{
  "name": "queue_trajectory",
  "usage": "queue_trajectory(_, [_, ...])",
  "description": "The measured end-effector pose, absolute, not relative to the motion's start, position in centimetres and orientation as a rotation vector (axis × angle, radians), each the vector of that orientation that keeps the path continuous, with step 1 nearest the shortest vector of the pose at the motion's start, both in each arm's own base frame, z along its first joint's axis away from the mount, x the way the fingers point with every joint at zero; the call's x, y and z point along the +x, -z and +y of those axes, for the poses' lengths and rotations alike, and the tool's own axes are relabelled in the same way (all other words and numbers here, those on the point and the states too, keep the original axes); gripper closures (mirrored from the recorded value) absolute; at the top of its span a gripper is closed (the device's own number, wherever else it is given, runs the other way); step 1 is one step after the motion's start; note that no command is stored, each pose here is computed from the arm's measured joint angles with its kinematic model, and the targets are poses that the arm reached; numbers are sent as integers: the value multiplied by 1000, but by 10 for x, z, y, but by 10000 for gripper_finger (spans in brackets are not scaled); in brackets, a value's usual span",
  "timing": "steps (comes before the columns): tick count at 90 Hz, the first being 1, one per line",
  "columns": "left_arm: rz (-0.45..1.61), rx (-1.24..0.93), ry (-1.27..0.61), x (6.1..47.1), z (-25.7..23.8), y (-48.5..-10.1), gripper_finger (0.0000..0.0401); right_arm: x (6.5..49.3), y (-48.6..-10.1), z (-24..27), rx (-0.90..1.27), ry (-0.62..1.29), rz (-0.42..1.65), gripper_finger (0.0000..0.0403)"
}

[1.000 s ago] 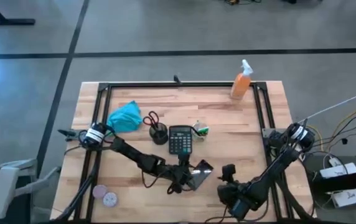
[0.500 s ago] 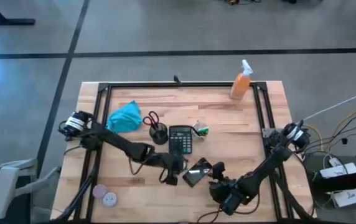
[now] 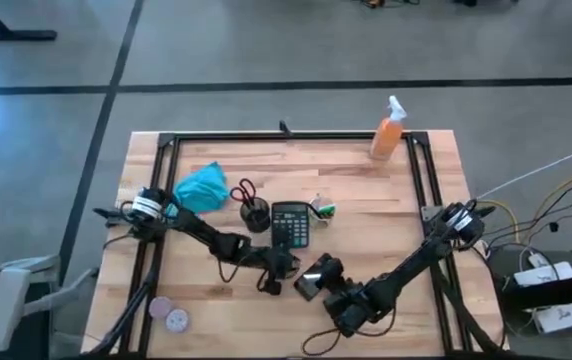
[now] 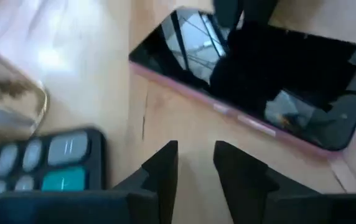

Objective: Apply microfiber cloth
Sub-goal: Spray the back and front of the cellphone with the orange spray bottle

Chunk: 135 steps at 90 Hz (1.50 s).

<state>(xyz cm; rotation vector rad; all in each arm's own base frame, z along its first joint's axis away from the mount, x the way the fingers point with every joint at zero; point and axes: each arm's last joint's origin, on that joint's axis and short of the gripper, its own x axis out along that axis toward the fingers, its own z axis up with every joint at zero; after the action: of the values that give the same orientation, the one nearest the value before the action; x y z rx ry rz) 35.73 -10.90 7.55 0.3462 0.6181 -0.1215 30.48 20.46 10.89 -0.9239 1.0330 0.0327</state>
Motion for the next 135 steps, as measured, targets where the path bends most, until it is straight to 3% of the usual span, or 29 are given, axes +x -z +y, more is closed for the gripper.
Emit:
queue_trajectory(51, [611,378,163,366,-123,-72,312,322,-141,199,-840,-7,975,295])
queue_trajectory(71, [607,370,147,361,-122,-94,279,327,-147,189,-661,-87,1035,384])
queue_trajectory(87, [696,283,145,325,-118,-118,257,322,-179,180,-536,-112,1171,390])
queue_trajectory(112, [199,7,152,281,-120,-132,236,336,-210,147,-140,-60,1191,397])
queue_trajectory(135, [120,-113,144,297,-124,-124,166,349,-215,141,-8,-18,1099,398])
